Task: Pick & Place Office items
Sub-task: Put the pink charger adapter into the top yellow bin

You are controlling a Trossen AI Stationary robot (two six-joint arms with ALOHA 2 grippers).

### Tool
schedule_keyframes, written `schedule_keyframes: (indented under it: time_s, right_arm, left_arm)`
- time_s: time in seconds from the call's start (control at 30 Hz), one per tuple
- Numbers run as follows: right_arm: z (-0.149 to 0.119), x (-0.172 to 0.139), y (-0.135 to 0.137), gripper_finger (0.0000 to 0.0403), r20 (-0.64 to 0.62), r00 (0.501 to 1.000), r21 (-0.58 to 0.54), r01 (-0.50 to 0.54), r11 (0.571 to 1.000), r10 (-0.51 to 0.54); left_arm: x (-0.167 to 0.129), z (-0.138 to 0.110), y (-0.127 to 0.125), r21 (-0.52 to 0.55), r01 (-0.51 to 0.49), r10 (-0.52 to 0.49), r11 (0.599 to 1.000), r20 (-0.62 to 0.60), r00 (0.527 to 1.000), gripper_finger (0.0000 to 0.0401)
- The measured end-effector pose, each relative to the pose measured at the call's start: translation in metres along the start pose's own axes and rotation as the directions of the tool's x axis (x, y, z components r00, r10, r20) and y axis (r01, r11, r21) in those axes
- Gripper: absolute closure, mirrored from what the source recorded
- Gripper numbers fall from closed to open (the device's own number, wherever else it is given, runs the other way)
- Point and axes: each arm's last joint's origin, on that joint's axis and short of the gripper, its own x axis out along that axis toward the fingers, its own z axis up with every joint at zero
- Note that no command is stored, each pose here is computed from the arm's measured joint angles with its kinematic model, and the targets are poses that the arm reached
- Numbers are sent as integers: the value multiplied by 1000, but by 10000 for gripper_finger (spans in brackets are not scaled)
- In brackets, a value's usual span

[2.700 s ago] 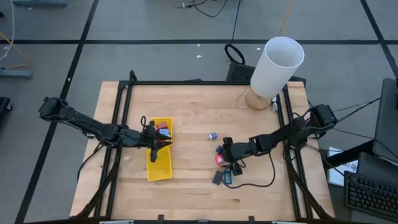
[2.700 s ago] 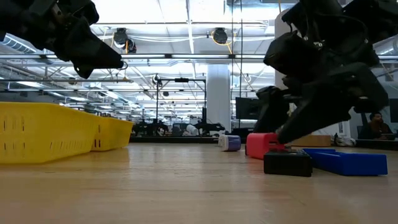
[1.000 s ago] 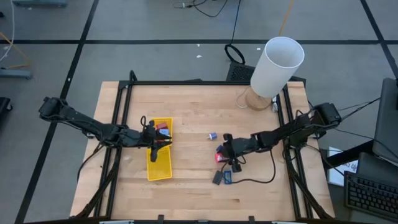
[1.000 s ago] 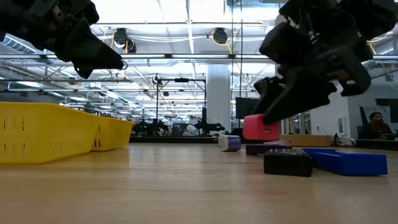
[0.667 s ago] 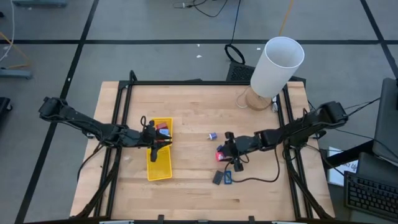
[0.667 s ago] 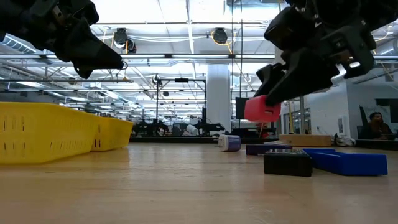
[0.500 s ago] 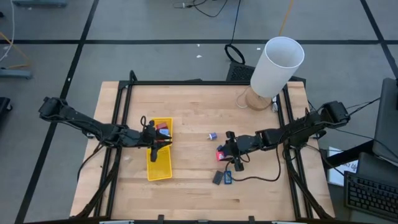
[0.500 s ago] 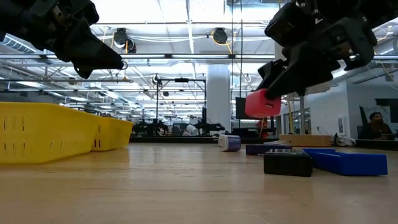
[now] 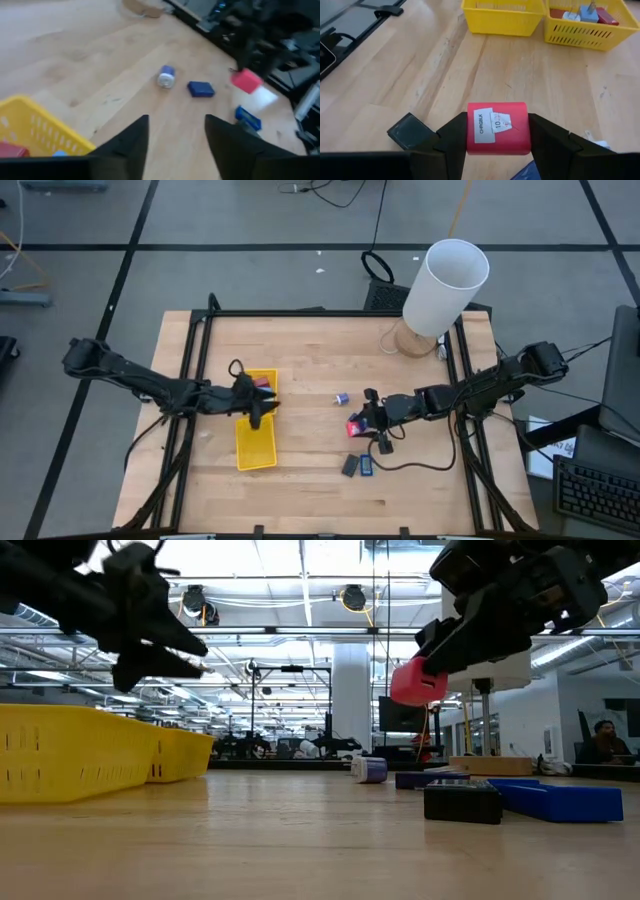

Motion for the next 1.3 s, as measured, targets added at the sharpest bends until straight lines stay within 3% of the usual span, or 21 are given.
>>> schedule_keyframes:
  time_s: [0.17,0.43,0.7,0.9,1.3]
  right_arm:
    - [8,0,-2,229,82,994,-90,86,992,-78]
    - [17,-2,-6,229,172,966,-258,232,938,-192]
    - [21,-4,-11,229,196,903,-350,428,833,-381]
    - [28,-5,-12,229,269,872,-391,488,781,-410]
    - [28,-5,-12,228,269,871,-394,489,779,-411]
  left_arm:
    - [16,2,5,-112,-26,30,993,37,999,129]
    - [33,13,-3,-198,130,-90,972,198,976,77]
    - [45,14,-9,-206,171,-120,963,239,964,84]
    - [65,21,-26,-166,195,-158,967,215,964,99]
    - [116,36,-64,-115,254,-229,960,192,954,102]
